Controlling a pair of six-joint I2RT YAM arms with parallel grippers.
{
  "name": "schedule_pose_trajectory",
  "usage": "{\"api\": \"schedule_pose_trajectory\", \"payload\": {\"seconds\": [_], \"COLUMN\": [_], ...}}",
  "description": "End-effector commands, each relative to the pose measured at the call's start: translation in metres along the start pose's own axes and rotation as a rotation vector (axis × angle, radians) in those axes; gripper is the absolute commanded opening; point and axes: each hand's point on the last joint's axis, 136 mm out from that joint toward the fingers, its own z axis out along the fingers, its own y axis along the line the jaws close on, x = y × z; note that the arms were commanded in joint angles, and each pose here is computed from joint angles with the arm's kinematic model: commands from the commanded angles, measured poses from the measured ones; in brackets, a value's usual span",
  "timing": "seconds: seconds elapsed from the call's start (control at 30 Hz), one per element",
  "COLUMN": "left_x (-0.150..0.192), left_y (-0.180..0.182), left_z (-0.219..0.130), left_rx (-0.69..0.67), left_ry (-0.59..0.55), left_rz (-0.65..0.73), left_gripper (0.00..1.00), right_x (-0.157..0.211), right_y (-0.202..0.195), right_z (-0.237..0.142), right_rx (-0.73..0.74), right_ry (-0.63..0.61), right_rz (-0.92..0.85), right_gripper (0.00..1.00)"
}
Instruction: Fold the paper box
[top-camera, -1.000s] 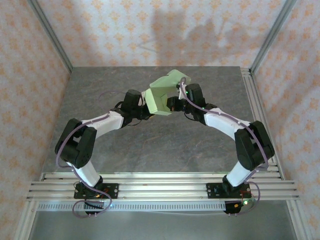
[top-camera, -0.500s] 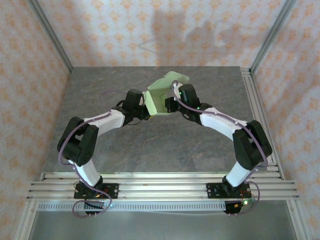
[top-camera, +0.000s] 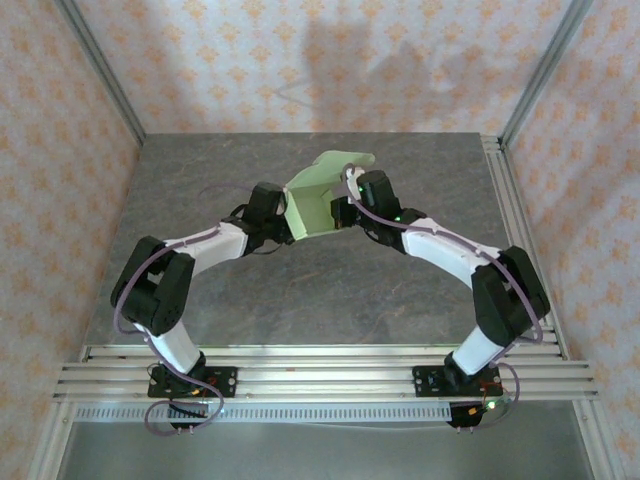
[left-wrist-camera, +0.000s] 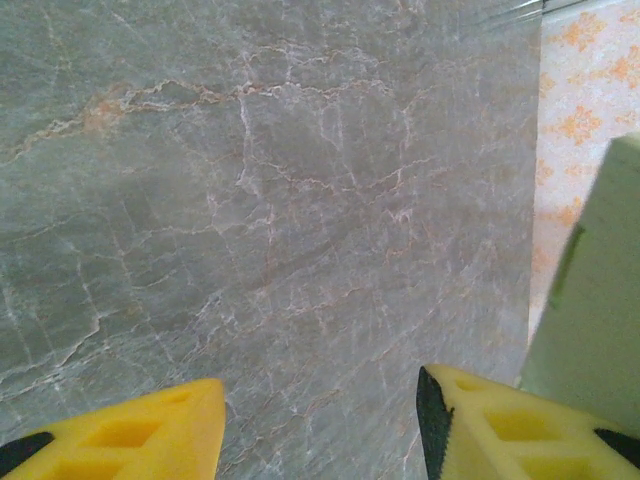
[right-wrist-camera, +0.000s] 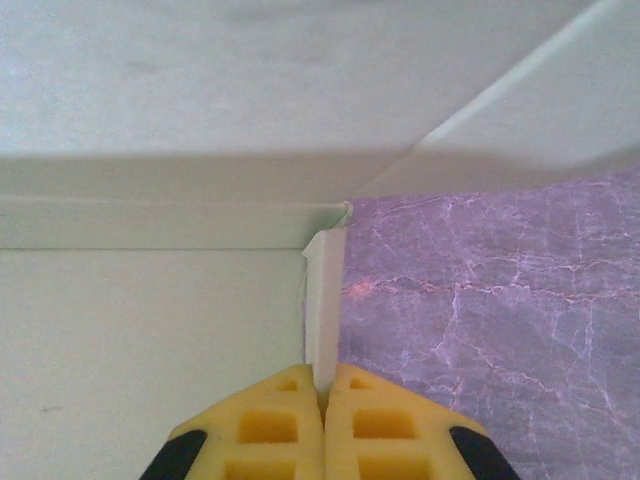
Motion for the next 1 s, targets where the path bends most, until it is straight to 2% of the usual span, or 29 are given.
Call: {"api": "schedule_pose_trajectory", "payload": {"seconds": [0.0,0.33,0.5,0.7,0.8,0.97], "left_x": [-0.008,0.007,0.017,0.016,0.014,0.004], "left_y": [-0.017,0.032,0.073,0.112,0.112,0.088], "left_z": [-0.011,-0.005,-0.011,-0.050,-0.077,-0.116], "left_rx": [0.060,-0.049,-0.176,-0.285,-0.307,-0.319], "left_ry": [-0.052,-0.051,-0.035,-0.051,-0.080,-0.154], "left_rz": [0.051,0.006,-0.002,-0.028,0.007,0.099], "left_gripper": [0.56,0.60,0.60,0.60,0.61,0.62], "right_x": [0.001,-0.004,0.001,0.022,0.039,0.065], "right_y": [-0.001,-0.029,-0.051,-0.084,-0.101,-0.121], "right_z": [-0.013,-0.024,-0.024,-0.017,-0.011,-0.006], "right_rx": [0.003,0.094,0.150,0.259,0.340,0.440], "right_ry": [0.003,-0.029,-0.029,0.032,0.081,0.138], "right_rz": [0.014,0.045,0.071,0.102,0.098,0.120], "right_gripper": [0.00,0.00,0.00,0.00,0.00,0.00]}}
